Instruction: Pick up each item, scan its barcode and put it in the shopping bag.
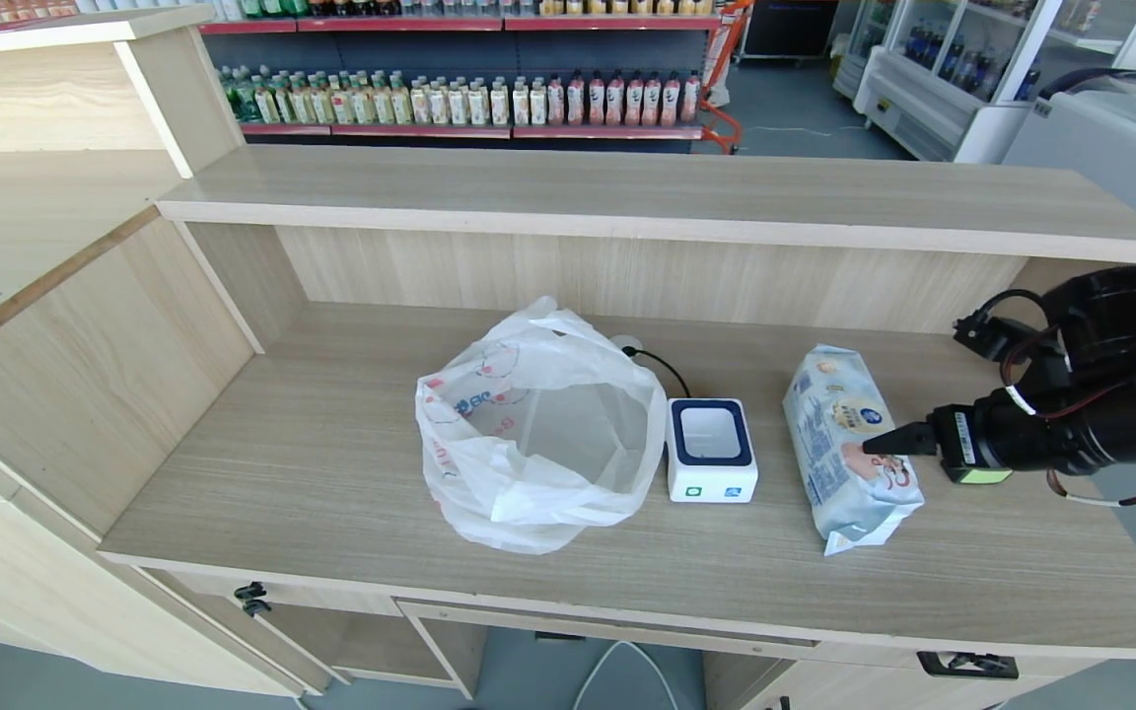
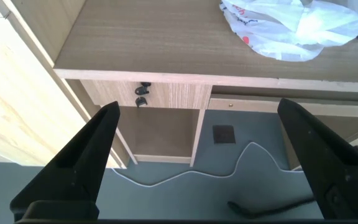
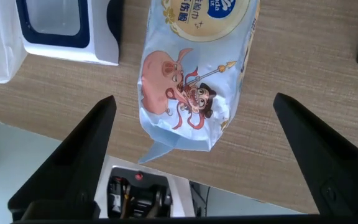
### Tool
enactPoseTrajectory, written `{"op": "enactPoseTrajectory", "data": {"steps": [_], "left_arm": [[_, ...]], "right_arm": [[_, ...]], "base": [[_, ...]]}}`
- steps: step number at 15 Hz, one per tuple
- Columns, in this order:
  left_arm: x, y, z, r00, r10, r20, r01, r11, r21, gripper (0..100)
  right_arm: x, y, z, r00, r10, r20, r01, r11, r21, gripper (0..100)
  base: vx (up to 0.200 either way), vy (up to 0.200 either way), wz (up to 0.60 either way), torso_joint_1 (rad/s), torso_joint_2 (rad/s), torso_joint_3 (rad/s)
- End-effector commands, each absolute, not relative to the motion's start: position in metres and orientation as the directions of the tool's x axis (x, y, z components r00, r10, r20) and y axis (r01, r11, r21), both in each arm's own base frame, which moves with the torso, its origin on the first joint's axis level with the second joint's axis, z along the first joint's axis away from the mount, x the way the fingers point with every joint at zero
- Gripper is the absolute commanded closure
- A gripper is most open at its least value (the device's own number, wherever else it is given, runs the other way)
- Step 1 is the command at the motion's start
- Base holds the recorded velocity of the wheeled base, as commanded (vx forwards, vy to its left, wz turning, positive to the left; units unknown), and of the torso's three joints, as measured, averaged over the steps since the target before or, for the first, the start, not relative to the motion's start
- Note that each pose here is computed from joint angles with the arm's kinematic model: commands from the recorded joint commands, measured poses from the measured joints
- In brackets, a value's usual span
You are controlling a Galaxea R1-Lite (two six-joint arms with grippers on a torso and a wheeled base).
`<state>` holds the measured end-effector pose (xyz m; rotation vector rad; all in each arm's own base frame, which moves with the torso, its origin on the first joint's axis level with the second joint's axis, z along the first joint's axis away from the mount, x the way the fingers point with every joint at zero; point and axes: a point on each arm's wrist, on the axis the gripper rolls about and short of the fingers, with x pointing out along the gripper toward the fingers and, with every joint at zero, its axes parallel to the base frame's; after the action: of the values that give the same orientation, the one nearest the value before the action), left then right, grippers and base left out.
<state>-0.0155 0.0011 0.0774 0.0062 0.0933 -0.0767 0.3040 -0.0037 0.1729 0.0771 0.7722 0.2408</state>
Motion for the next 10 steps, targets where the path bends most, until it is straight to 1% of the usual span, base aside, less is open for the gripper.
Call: {"op": "enactPoseTrajectory", "data": {"steps": [1, 4, 5, 10], "left_arm": [[-0.015, 0.001, 0.077, 0.993, -0.076, -0.093, 0.077, 0.997, 0.003, 0], [-0.015, 0.001, 0.077, 0.993, -0.076, -0.093, 0.077, 0.997, 0.003, 0], [-0.015, 0.001, 0.077, 0.993, -0.076, -0.093, 0.077, 0.997, 0.003, 0], [-0.015, 0.001, 0.077, 0.993, -0.076, -0.093, 0.077, 0.997, 0.003, 0]], "right_arm": [[0.312, -0.004, 0.162, 0.675, 0.245, -0.696, -0.186, 0.969, 0.161, 0], [0.322, -0.003, 0.152, 0.673, 0.247, -0.697, -0.188, 0.969, 0.162, 0], [0.327, -0.004, 0.143, 0.662, 0.247, -0.708, -0.184, 0.969, 0.166, 0], [0.352, 0.002, 0.122, 0.679, 0.28, -0.678, -0.223, 0.959, 0.173, 0]], "base": [[0.0, 0.0, 0.0, 0.0, 0.0, 0.0], [0.0, 0.0, 0.0, 0.0, 0.0, 0.0], [0.0, 0.0, 0.0, 0.0, 0.0, 0.0], [0.0, 0.0, 0.0, 0.0, 0.0, 0.0]]}}
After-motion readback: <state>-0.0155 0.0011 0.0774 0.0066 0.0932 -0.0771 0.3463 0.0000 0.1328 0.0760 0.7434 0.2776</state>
